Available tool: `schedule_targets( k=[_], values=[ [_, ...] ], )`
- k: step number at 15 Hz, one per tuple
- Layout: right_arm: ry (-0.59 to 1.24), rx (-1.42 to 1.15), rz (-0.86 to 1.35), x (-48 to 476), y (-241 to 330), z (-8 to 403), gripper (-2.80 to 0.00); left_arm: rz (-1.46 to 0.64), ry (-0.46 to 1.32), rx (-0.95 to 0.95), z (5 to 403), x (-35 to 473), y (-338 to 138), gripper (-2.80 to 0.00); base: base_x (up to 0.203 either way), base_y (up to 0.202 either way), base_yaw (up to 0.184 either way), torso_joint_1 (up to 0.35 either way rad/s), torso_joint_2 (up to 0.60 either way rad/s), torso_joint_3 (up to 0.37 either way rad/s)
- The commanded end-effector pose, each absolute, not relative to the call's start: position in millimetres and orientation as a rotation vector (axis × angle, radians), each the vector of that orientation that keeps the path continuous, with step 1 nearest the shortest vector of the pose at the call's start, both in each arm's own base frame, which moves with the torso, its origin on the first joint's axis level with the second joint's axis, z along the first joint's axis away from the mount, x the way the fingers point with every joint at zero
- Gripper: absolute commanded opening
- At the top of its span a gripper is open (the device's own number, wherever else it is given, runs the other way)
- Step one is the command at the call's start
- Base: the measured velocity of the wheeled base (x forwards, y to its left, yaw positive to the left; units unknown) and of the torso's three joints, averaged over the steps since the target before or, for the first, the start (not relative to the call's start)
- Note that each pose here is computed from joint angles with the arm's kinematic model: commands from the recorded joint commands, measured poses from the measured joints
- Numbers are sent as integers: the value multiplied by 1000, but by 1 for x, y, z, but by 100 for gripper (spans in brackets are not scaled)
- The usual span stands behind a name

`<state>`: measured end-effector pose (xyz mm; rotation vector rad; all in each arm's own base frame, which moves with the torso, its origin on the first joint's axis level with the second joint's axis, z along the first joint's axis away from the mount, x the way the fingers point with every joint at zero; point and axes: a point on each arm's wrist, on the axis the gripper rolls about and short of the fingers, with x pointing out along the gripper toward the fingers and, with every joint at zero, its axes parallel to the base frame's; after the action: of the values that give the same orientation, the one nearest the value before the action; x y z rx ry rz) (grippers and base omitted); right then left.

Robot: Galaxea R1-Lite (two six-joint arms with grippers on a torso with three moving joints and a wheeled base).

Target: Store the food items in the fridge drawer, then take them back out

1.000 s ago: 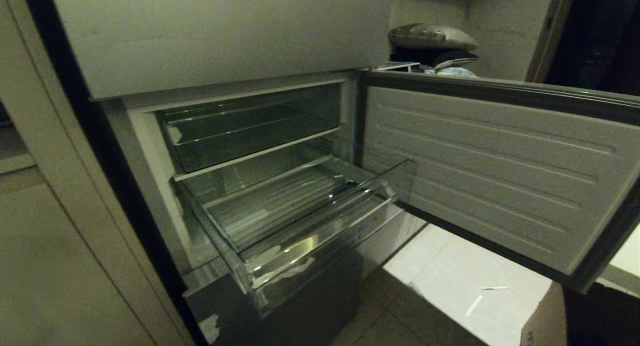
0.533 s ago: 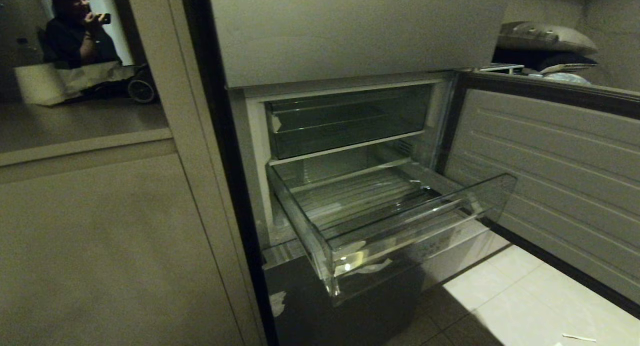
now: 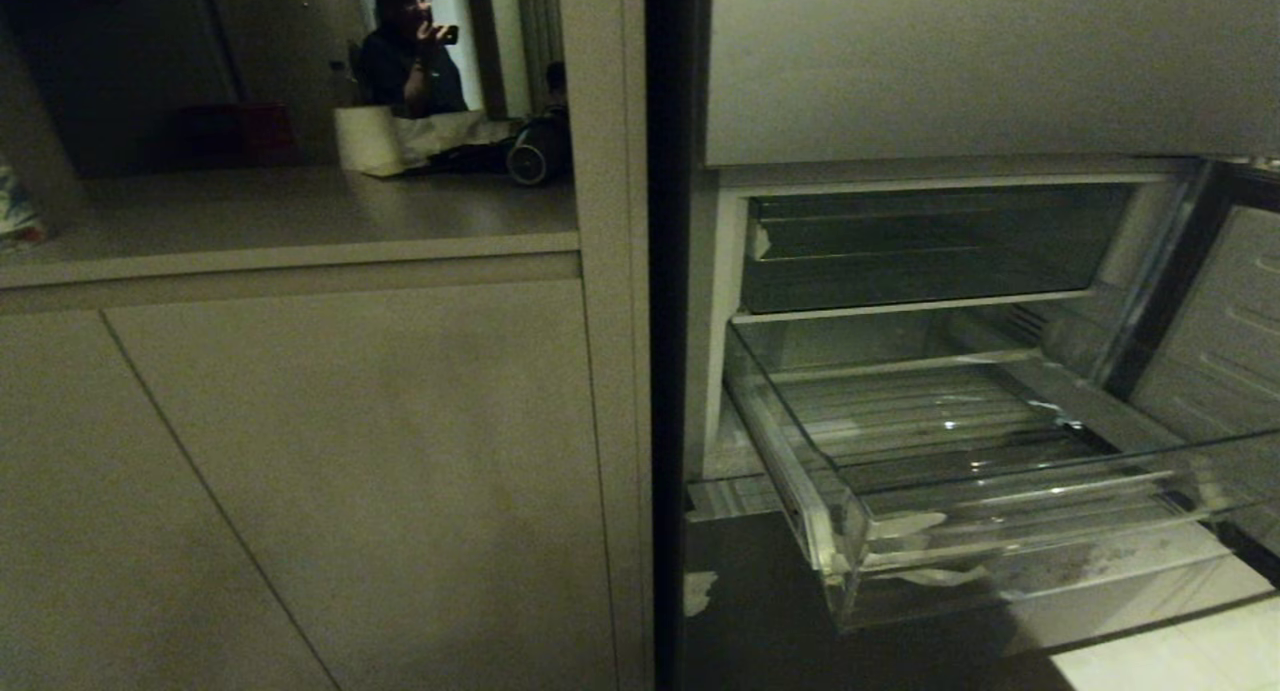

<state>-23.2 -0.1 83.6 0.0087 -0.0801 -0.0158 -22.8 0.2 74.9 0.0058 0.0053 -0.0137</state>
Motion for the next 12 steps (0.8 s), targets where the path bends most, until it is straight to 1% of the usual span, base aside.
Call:
schedule_targets(
  k=[1,4,6,10,12],
  values=[
    [-51,12,-17,-21,0,75,-280,-14,7,6,75,-23,0,-280,1,-9,184,2,2,-1],
    [-51,14,-17,-21,0,75,-280,-14,6,6,75,-23,0,-280,1,-6,165,3,2,2],
    [-51,14,-17,-21,0,75,-280,-14,6,6,75,-23,0,-280,3,-9,95,2,2,8],
    [-51,14,-17,-21,0,75,-280,-14,6,6,75,-23,0,-280,0,0,0,0,0,0],
    [-51,14,-17,-21,0,75,-280,-14,8,6,75,-23,0,-280,0,0,0,137,-320,-185]
  ],
)
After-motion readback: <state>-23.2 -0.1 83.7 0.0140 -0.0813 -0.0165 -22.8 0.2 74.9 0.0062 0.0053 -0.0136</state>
